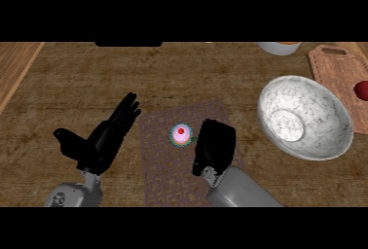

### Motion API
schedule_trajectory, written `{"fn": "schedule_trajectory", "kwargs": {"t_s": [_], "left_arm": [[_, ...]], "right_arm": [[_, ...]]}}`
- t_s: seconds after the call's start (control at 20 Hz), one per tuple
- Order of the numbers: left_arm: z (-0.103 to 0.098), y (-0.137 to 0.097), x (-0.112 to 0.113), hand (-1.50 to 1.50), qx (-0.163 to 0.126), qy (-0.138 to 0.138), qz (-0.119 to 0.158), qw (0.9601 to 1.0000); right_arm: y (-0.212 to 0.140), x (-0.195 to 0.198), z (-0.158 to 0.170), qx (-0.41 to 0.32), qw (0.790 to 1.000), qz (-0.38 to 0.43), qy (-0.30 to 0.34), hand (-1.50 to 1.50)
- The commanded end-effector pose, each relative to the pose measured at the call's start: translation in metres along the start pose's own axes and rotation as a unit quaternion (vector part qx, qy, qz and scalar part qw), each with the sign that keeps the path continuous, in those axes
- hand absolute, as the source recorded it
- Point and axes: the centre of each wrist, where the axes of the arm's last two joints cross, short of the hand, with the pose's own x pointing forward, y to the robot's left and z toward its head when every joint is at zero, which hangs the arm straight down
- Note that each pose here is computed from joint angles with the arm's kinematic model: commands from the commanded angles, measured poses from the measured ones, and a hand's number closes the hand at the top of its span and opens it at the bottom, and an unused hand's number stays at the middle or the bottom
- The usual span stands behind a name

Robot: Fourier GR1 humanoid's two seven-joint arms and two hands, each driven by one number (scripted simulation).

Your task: Pick the bell pepper from the placemat and place it in the bowl

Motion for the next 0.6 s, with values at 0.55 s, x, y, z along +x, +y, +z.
{"fn": "schedule_trajectory", "kwargs": {"t_s": [0.55], "left_arm": [[-0.003,0.007,-0.001,0.0,0.013,0.001,-0.001,0.9999]], "right_arm": [[-0.126,0.023,0.035,-0.213,0.972,-0.047,0.089,1.5]]}}
